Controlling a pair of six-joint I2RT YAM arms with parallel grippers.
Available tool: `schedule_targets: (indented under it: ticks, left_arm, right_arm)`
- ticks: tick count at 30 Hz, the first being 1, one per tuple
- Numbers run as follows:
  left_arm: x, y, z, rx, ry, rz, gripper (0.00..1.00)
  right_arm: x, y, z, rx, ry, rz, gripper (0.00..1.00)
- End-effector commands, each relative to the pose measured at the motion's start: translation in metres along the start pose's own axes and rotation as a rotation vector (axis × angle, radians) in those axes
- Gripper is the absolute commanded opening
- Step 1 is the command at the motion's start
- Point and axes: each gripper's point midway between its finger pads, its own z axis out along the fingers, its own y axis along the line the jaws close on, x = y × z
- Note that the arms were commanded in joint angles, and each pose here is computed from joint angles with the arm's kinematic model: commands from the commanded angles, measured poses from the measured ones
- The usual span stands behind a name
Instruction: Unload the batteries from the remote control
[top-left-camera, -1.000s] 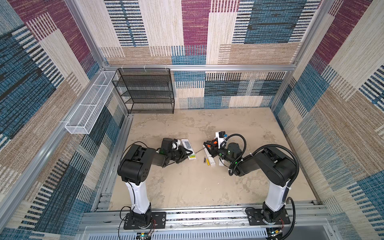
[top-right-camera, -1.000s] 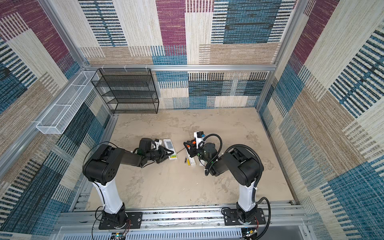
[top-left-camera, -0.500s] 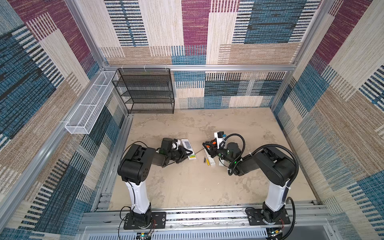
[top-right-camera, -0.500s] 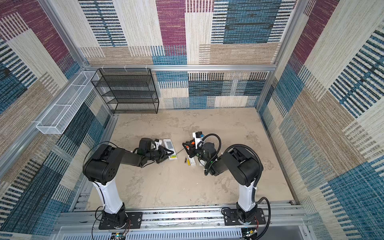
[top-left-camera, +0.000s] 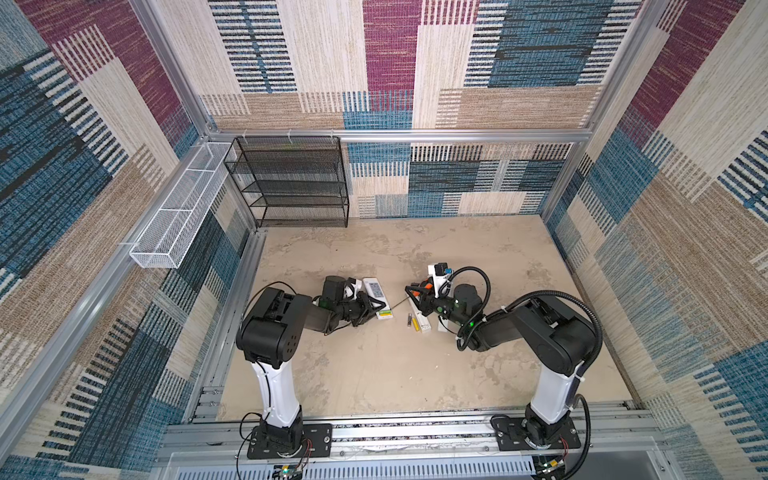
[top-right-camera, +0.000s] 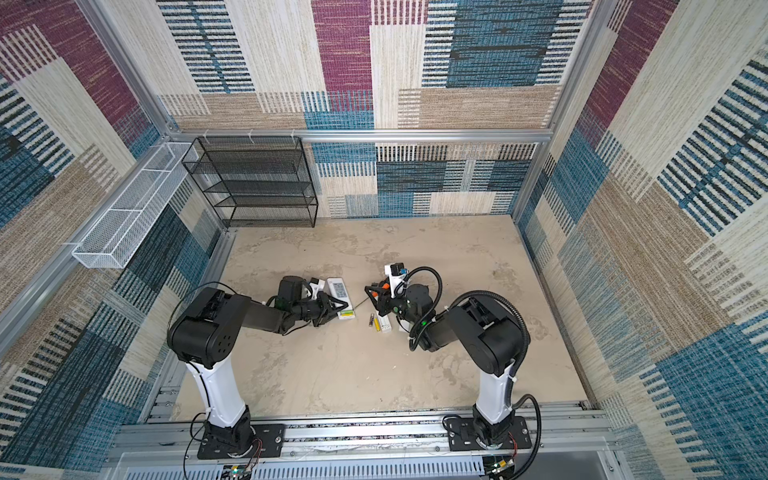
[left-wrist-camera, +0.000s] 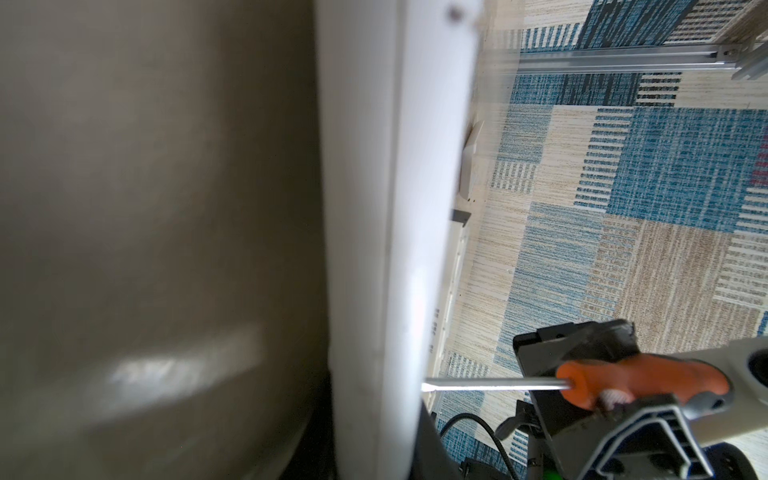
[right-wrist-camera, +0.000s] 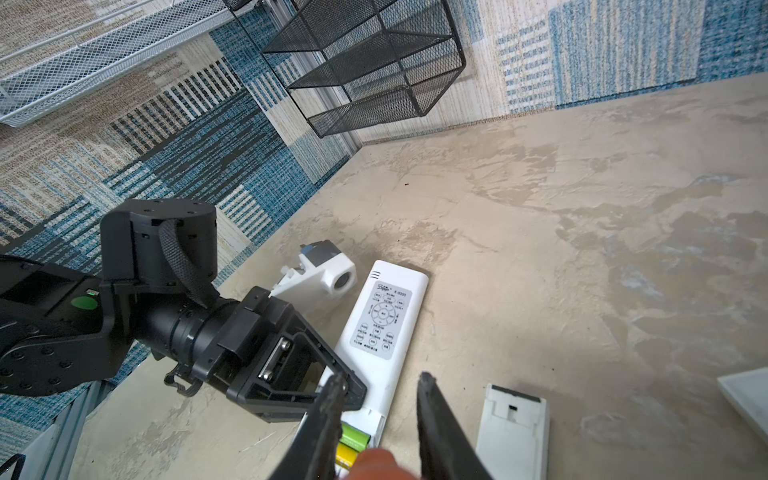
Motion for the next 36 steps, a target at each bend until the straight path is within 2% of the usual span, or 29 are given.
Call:
schedule_targets:
  ticks: [1, 15, 25, 36]
  left_arm:
    - [0.011, 0.025, 0.0, -0.083, 0.026, -0.074, 0.12]
    - [0.014, 0.031, 0.001, -0.093, 0.033, -0.082, 0.12]
    - [0.017, 0.03, 0.006, -0.08, 0.076, -0.096, 0.13]
    - [0.02, 0.035, 0.008, -0.082, 0.103, -0.121, 0.13]
  right_arm:
    - [-0.001, 0.007, 0.002, -0.029, 0.009, 0.015, 0.0]
    - [0.013, 0.006, 0.017, -0.042, 0.107, 0.109, 0.0]
    - [0.042, 0.016, 0.017, -0.153, 0.198, -0.013, 0.0]
    - [0.071, -0.001, 0.021, -0.103, 0.286, -0.025, 0.0]
